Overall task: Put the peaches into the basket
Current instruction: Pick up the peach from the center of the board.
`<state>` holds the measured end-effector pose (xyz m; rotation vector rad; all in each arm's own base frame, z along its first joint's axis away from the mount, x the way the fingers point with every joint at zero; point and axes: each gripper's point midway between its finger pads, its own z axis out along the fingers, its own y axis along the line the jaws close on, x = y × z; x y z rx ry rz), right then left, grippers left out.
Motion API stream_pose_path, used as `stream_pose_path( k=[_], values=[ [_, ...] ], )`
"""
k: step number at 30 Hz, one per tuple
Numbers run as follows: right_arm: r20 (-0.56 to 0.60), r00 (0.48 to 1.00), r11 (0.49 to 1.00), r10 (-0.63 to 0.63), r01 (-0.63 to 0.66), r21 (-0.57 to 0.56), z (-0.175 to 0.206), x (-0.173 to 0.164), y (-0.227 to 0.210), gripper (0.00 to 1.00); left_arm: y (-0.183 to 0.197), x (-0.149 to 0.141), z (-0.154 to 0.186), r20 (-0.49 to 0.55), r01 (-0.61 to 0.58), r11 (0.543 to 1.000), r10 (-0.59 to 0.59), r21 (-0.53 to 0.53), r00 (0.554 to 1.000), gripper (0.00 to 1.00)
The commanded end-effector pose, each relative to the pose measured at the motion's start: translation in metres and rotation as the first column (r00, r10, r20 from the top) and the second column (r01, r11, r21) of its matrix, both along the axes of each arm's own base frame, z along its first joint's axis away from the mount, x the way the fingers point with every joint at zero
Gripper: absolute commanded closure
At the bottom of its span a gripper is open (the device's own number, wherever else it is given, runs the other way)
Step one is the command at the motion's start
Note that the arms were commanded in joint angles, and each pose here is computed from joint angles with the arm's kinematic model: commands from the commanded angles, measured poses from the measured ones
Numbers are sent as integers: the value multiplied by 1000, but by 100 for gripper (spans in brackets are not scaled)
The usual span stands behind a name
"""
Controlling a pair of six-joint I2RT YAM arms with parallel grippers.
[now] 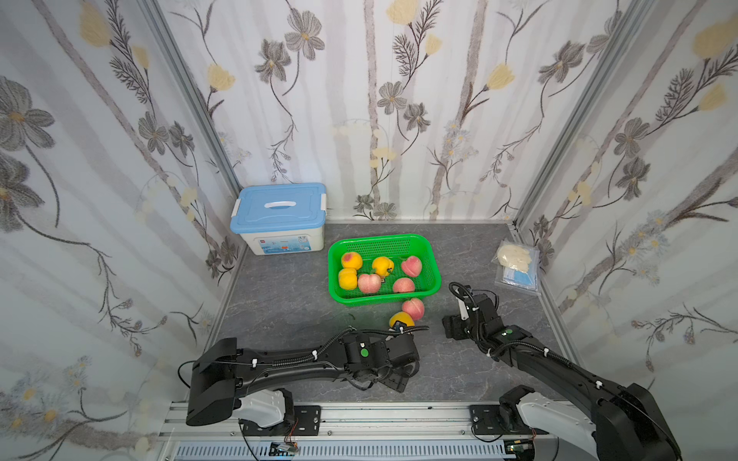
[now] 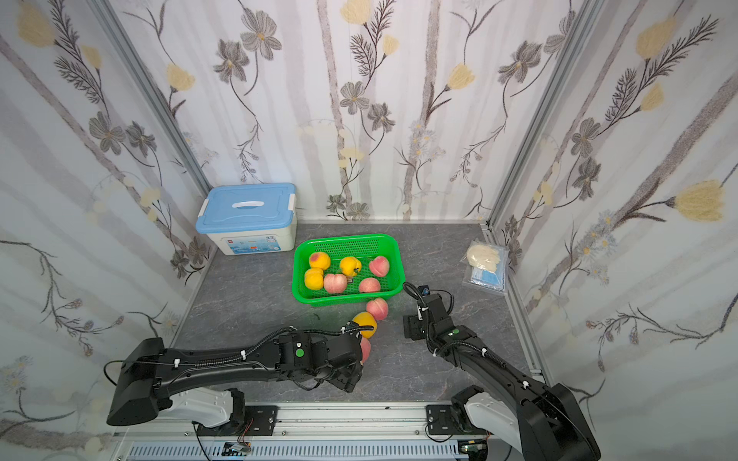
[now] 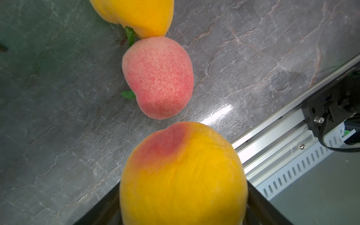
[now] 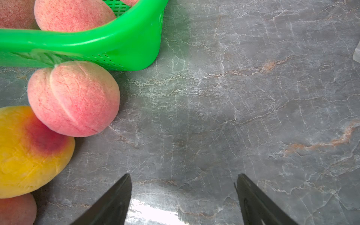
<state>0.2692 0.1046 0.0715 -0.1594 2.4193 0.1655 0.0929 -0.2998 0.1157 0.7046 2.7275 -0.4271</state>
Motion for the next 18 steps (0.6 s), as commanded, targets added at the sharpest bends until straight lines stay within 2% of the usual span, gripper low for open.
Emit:
stream_pose_path(
  k=[1, 9, 10, 18],
  values=[
    [23, 1000, 1000, -15, 15, 7, 5, 5, 0, 15, 10, 10, 8, 50, -39, 999, 39, 3, 998, 18],
    [24, 1000, 1000, -14, 14, 5, 5, 4, 0, 15, 24, 31, 22, 129, -109, 994, 112, -32, 985, 17],
    [23, 1000, 1000, -16, 16, 6, 5, 4, -1, 15, 26, 34, 31, 138, -115, 991, 123, -61, 983, 17],
    [23, 1000, 1000, -14, 14, 6, 5, 5, 0, 15, 24, 50, 40, 165, -127, 987, 142, -97, 976, 17]
  ],
)
